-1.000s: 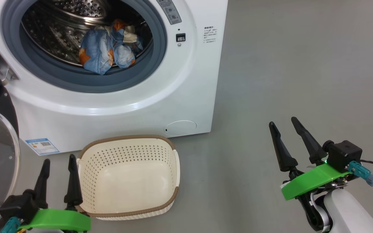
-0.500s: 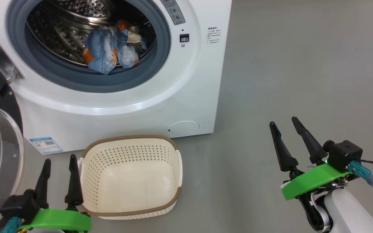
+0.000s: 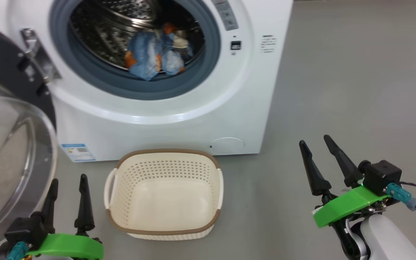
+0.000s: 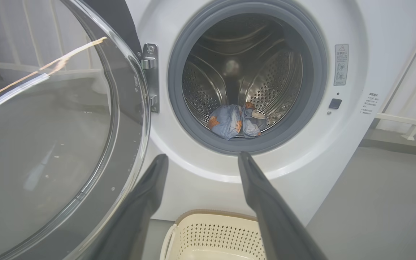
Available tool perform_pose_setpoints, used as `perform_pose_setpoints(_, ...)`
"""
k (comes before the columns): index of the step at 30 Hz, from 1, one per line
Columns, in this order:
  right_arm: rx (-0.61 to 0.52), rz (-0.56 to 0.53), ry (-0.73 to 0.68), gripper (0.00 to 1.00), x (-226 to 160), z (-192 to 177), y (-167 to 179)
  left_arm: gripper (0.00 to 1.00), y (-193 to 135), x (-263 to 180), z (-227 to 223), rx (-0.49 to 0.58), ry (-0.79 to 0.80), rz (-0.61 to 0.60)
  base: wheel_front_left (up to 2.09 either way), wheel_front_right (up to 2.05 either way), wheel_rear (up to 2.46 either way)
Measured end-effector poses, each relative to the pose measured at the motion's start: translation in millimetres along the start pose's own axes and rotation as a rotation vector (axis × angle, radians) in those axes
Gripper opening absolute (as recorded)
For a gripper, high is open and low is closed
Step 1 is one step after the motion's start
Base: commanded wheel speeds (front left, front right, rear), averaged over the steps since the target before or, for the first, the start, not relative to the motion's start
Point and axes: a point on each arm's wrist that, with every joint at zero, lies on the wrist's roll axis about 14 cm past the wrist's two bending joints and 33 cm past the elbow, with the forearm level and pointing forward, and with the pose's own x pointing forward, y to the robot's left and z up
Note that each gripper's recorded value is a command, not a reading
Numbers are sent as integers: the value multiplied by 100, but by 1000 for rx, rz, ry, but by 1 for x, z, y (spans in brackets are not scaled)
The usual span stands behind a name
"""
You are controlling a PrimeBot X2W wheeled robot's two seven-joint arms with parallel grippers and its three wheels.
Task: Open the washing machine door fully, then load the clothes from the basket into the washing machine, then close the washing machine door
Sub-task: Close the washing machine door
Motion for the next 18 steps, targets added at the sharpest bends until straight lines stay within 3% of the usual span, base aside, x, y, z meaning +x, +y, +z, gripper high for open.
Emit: perform_pose_setpoints(18,31,230,58,100,31,-24,81,100,73,-63,20,43,-50,245,0,0,0)
